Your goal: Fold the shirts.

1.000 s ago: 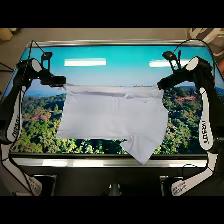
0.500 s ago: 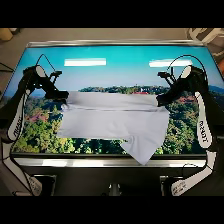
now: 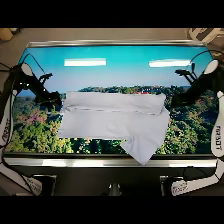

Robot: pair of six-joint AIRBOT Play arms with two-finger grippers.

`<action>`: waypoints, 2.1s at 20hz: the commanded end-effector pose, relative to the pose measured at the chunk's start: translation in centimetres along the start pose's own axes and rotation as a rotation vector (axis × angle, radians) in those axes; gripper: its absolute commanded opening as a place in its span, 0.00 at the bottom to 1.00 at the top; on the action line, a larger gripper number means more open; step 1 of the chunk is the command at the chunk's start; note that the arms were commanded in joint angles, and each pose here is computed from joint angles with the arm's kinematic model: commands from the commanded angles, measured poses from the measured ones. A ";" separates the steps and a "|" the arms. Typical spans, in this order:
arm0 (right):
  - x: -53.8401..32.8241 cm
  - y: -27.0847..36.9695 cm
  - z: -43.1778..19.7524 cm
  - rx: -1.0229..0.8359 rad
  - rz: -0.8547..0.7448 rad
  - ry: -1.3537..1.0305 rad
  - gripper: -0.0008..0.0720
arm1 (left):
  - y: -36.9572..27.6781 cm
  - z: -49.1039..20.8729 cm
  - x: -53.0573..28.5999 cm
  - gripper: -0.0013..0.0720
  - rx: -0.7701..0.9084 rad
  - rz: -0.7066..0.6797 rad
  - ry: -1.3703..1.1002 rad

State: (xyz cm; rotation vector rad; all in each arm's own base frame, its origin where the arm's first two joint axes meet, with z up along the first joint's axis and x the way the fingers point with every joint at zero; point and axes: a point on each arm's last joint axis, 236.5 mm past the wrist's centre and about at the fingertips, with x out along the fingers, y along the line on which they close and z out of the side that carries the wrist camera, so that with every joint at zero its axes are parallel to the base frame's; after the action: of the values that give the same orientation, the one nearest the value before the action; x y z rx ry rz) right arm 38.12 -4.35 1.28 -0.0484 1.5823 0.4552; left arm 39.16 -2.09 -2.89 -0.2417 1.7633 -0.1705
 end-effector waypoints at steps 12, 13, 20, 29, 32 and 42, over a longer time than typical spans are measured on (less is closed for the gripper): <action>3.8 1.9 -11.1 0.078 0.008 0.133 0.68 | 0.6 -9.8 11.1 0.71 -0.088 -0.076 -0.020; 3.8 2.1 -11.4 0.077 -0.002 0.120 0.68 | 0.4 -9.5 11.1 0.65 -0.080 -0.072 -0.034; 8.3 7.5 -17.2 0.091 0.115 0.156 0.69 | -0.2 -9.1 10.9 0.05 -0.057 -0.065 -0.058; 14.2 12.3 -13.9 0.234 0.313 -0.096 0.68 | -0.5 -9.0 9.6 0.05 -0.045 -0.065 -0.099; 14.7 12.1 -13.8 0.274 0.308 -0.109 0.68 | -0.5 -9.0 9.6 0.05 -0.044 -0.065 -0.097; 14.8 11.9 -11.5 0.275 0.311 -0.225 0.04 | -0.6 -8.4 9.0 0.05 0.013 -0.060 -0.131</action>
State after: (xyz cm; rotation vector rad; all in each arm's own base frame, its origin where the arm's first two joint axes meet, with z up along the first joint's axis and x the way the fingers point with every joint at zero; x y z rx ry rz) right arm 21.20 6.33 -10.71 0.4653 1.4788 0.4302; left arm 28.77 -5.17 -9.94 -0.3247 1.6529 -0.1707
